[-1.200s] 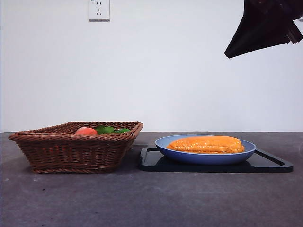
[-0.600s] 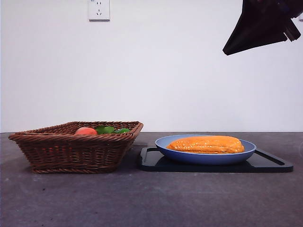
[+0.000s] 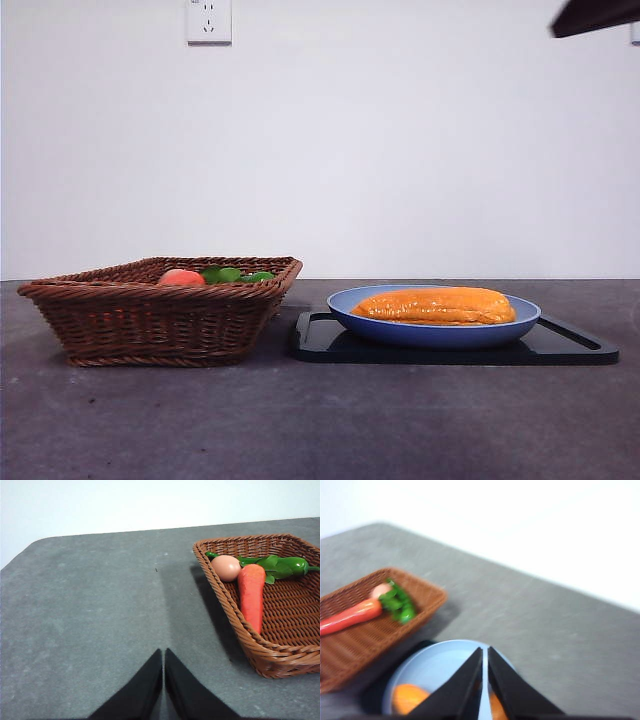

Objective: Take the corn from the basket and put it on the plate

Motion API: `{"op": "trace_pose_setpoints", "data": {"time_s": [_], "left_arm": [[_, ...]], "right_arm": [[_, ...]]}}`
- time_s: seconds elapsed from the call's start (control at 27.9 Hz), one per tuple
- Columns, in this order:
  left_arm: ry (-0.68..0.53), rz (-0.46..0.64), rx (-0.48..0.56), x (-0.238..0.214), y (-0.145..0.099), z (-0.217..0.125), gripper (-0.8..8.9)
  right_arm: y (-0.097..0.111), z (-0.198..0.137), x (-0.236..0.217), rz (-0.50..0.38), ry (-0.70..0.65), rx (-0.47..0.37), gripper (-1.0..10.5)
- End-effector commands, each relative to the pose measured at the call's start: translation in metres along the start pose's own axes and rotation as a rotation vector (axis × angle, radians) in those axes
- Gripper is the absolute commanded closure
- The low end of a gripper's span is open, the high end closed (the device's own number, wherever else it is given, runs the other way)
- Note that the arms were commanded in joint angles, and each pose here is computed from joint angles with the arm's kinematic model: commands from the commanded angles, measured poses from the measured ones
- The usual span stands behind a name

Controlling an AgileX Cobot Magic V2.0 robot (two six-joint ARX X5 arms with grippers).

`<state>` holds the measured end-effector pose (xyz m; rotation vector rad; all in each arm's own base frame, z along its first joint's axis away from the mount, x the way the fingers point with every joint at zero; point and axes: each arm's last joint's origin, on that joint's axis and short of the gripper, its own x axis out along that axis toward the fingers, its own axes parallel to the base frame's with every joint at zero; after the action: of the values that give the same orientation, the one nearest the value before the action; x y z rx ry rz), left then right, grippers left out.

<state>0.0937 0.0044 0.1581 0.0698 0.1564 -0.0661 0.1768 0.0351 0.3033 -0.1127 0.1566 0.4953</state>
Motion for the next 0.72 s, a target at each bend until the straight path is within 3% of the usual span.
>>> {"op": "trace_pose_setpoints", "data": {"time_s": [0.04, 0.32, 0.57, 0.72], "left_arm": [[0.036, 0.002, -0.011, 0.002, 0.000, -0.009, 8.07], [0.036, 0.002, -0.011, 0.002, 0.000, -0.009, 8.07], [0.036, 0.002, -0.011, 0.002, 0.000, -0.009, 8.07], [0.036, 0.002, -0.011, 0.002, 0.000, -0.009, 8.07]], "right_arm": [[-0.002, -0.024, -0.021, -0.086, -0.073, -0.015, 9.4], [0.006, -0.084, -0.059, -0.363, -0.161, -0.032, 9.4], [0.011, -0.119, -0.064, -0.445, -0.188, -0.013, 9.4], [0.012, -0.140, -0.061, -0.446, -0.172, 0.023, 9.4]]}}
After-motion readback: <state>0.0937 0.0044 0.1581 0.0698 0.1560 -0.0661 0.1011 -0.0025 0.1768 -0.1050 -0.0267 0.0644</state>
